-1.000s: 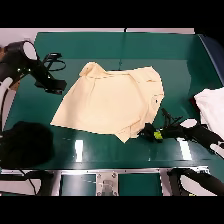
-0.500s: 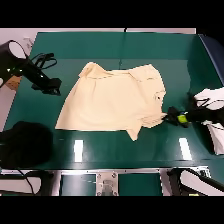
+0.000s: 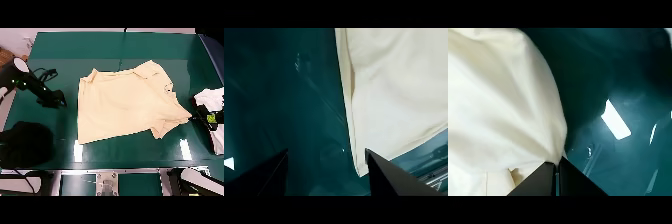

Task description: Fold the shirts.

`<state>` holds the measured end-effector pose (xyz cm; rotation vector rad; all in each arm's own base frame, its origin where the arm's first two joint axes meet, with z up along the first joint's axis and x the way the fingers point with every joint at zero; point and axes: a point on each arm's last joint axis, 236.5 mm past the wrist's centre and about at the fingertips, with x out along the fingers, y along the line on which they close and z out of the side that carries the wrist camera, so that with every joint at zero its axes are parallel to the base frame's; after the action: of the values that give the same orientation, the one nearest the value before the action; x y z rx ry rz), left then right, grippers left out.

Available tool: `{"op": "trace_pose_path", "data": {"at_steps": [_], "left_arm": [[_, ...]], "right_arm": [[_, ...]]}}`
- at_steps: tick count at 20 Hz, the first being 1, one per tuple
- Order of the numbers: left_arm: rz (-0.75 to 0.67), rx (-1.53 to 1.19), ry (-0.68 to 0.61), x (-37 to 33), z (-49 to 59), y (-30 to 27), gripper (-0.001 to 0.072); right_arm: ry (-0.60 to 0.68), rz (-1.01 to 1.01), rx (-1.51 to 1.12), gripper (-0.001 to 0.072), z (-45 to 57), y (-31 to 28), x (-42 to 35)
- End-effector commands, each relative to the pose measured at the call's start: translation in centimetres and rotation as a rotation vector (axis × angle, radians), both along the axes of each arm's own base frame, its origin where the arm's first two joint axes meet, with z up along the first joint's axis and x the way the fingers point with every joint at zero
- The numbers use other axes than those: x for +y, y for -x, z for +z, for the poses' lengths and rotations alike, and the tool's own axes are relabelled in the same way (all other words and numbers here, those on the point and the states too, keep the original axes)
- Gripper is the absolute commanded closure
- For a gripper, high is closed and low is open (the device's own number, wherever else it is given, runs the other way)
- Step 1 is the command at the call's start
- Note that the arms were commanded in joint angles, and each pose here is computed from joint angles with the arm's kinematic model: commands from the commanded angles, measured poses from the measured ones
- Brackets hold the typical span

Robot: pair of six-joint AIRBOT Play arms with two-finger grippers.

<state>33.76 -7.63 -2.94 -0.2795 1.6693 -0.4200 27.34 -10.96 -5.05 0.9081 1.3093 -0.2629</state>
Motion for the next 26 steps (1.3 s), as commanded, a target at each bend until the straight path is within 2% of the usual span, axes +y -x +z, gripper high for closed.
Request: {"op": "trace_pose_path", "data": {"at_steps": [1,3,5,10,17,20,21,23,24,26], "left_arm": [[0.040,0.117,0.073,-1.7,-3.1,3.5,0.0159],[0.088,0.153,0.211,-4.7,-3.7,4.7,0.0160],[0.100,0.213,0.267,-5.8,-4.7,7.0,0.0160],[0.138,0.381,0.272,-6.3,-7.4,12.9,0.0160],[0.220,0.299,0.260,-8.1,-9.7,11.7,0.0160],[0.150,0.297,0.264,-9.8,-9.8,12.8,0.0164],[0.138,0.304,0.269,-10.0,-9.6,13.0,0.0304],[0.093,0.305,0.294,-10.0,-8.9,13.3,0.0643],[0.069,0.304,0.307,-10.1,-8.4,13.2,0.0681],[0.043,0.296,0.327,-10.3,-7.3,12.5,0.0681]], "right_arm": [[-0.016,0.025,0.022,0.0692,0.0,0.4,0.7],[-0.009,0.045,0.018,0.0692,-0.1,0.0,1.2],[-0.011,0.056,0.019,0.0692,-0.2,0.0,1.5],[-0.012,0.051,0.024,0.0692,-0.6,0.1,1.6],[-0.028,0.034,0.047,0.0692,-2.3,1.0,2.2],[-0.033,0.030,0.057,0.0692,-2.8,1.4,2.5],[-0.031,0.028,0.055,0.0692,-2.8,1.3,2.4],[-0.042,0.022,0.046,0.0692,-2.7,1.1,2.6],[-0.051,0.015,0.038,0.0692,-2.5,0.8,2.8],[-0.079,0.000,0.016,0.0692,-2.2,0.2,3.3]]}}
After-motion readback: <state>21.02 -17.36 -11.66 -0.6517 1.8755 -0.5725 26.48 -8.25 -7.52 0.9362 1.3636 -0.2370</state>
